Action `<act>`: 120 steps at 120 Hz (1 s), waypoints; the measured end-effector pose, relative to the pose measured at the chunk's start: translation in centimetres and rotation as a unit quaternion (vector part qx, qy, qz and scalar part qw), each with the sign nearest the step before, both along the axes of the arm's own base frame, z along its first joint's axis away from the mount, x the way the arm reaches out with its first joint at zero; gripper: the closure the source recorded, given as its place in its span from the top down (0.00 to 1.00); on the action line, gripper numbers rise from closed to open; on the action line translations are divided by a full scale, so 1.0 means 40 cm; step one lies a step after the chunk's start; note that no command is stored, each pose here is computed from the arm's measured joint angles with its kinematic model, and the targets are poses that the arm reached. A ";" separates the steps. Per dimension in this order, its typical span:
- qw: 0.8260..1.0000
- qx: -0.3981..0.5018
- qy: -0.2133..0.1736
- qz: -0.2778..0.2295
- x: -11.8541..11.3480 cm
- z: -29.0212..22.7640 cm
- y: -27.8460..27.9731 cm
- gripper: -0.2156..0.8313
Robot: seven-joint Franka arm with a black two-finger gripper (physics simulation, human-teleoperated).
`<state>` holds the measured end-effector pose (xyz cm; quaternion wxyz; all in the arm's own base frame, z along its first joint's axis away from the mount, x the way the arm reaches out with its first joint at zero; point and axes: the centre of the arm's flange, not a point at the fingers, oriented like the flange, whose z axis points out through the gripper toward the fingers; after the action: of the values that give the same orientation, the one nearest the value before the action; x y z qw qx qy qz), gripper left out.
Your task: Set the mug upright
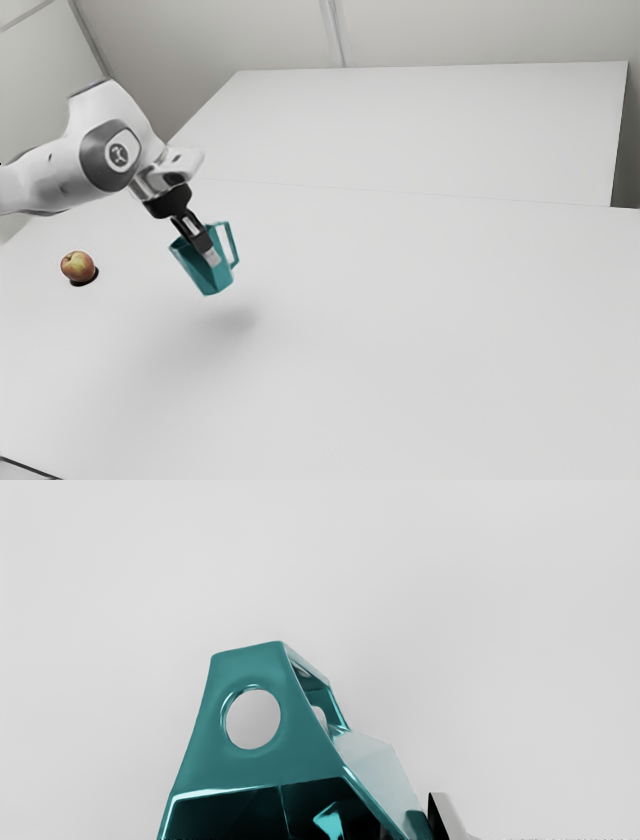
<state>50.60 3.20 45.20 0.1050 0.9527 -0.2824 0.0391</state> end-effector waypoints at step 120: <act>0.974 0.141 -0.050 0.170 -0.088 -0.175 -0.165 0.05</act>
<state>47.09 -3.41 38.19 -0.0531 0.9888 -0.1243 0.0635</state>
